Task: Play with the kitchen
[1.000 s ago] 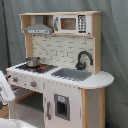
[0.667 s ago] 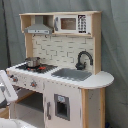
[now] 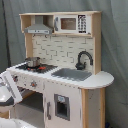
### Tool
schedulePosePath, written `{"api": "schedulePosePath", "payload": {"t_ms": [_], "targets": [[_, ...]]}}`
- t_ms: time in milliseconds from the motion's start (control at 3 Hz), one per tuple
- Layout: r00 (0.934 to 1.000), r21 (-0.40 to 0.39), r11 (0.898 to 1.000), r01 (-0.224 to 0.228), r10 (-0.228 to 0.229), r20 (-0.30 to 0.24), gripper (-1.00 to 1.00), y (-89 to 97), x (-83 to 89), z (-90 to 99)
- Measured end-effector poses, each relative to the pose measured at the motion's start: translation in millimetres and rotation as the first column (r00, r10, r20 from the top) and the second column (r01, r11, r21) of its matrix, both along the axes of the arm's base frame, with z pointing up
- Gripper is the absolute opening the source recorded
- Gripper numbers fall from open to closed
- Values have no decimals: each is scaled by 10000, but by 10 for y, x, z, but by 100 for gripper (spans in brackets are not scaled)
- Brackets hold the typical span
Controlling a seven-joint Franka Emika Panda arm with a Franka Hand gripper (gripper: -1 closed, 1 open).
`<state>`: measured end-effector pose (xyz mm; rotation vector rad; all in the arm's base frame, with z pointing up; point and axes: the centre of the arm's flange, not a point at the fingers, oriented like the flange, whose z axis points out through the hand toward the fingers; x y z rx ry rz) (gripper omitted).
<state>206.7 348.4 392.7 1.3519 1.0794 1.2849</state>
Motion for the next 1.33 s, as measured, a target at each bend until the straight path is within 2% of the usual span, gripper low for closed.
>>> {"api": "schedulePosePath", "payload": {"t_ms": [667, 1333], "targets": [[9991, 144, 9990, -434, 434, -8, 100, -181, 150, -152], [9967, 80, 9968, -800, 799, 120, 100, -313, 304, -222]]}}
